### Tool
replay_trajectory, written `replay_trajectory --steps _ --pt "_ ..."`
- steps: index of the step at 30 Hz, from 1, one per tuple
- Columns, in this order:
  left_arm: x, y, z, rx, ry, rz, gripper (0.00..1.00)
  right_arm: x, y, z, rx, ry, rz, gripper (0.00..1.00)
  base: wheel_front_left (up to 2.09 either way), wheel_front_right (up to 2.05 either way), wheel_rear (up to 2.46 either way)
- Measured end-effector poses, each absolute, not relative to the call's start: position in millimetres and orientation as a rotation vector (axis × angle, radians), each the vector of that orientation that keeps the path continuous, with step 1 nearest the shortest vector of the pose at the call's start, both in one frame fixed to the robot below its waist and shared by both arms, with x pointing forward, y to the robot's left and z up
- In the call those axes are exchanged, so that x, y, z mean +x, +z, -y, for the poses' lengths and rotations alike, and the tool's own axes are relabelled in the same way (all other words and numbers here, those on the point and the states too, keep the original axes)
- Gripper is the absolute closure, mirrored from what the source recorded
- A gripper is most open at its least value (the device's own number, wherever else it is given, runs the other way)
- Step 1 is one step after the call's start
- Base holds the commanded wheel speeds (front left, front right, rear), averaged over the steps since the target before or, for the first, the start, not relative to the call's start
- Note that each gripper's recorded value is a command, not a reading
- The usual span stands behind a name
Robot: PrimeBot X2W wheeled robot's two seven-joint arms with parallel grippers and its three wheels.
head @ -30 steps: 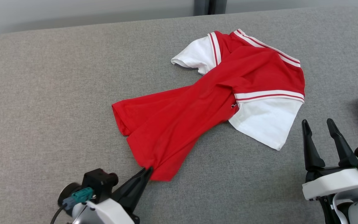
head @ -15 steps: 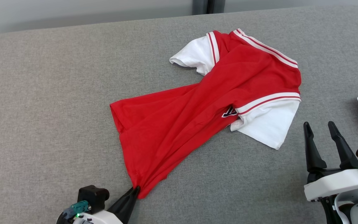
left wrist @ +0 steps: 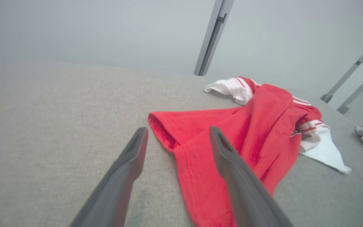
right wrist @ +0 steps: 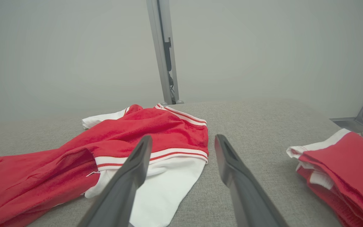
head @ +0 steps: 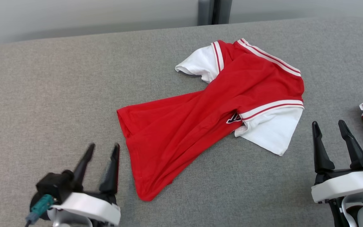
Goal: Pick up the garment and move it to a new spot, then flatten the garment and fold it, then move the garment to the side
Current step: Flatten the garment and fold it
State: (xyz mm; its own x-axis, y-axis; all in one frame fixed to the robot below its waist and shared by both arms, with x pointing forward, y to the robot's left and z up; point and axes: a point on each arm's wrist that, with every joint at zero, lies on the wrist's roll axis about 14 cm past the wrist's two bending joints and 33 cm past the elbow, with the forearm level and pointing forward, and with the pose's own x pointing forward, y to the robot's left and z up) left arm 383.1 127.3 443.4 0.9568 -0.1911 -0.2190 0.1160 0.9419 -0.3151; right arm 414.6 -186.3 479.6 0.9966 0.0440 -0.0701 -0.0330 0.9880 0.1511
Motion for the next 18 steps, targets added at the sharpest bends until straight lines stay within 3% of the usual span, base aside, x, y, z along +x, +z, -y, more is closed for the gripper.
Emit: replay_trajectory --steps 5,10,13,14,18 --pt "401.0 489.2 -155.1 -0.266 -0.053 -0.041 0.0 412.8 492.0 178.0 0.121 0.068 -0.041 0.0 0.0 0.0 0.0" --pt "400.4 512.5 -164.9 -0.204 -0.035 0.048 0.0 404.6 499.1 171.5 0.109 0.088 -0.03 0.0 0.0 0.0 0.0" --pt "395.7 518.7 -169.1 -0.166 -0.036 0.07 0.0 397.8 502.0 169.2 0.107 0.096 -0.029 0.0 0.0 0.0 0.0" --pt "375.1 502.2 -186.7 -0.116 -0.025 0.017 0.0 377.5 507.0 166.9 0.093 0.105 -0.035 0.0 0.0 0.0 0.0" --pt "372.2 500.0 -186.9 -0.121 -0.024 0.011 0.0 376.0 506.7 165.5 0.093 0.109 -0.036 0.0 0.0 0.0 0.0"
